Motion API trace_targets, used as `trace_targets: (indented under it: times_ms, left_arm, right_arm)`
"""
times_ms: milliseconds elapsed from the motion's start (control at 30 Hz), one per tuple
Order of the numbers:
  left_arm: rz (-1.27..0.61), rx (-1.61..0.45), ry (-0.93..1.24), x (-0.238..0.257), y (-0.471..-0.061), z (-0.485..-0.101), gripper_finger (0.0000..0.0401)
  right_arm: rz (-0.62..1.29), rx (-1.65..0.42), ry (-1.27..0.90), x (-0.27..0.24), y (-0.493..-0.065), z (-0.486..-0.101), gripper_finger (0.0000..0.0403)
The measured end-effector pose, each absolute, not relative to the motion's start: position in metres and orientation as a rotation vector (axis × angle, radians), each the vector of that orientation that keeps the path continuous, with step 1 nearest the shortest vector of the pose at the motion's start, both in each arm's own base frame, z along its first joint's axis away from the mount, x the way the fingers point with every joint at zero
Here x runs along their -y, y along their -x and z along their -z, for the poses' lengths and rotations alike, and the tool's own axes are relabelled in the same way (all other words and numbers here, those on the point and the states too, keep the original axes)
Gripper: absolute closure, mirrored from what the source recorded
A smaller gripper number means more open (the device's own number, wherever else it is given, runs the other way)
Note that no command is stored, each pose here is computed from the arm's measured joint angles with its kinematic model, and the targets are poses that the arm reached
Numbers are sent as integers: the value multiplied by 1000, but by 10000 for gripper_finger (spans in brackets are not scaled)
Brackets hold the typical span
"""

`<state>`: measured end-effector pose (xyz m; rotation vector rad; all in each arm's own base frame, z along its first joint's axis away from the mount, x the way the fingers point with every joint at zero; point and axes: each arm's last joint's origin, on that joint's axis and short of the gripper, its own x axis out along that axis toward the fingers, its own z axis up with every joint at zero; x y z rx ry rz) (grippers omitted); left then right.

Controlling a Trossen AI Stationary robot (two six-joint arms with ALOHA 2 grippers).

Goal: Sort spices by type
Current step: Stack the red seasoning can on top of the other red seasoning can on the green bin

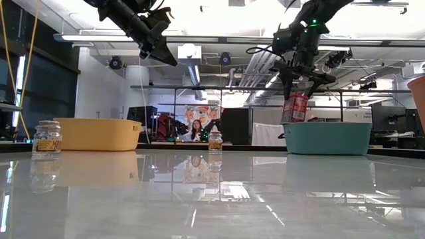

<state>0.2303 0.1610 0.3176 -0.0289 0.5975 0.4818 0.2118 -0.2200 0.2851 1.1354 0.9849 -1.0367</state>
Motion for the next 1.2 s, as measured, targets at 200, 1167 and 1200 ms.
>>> trace_targets:
  times_ms: [200,1167,1200]
  left_arm:
    - [-482,-597,29,-161,-230,-318,401]
    - [-479,-612,32,-161,-230,-316,401]
    - [-479,-612,32,-161,-230,-316,401]
  right_arm:
    - [1039,-993,-1139,219,-211,-285,162]
    - [1028,-1000,-1107,217,-211,-288,176]
    - [1023,-998,-1100,217,-212,-290,178]
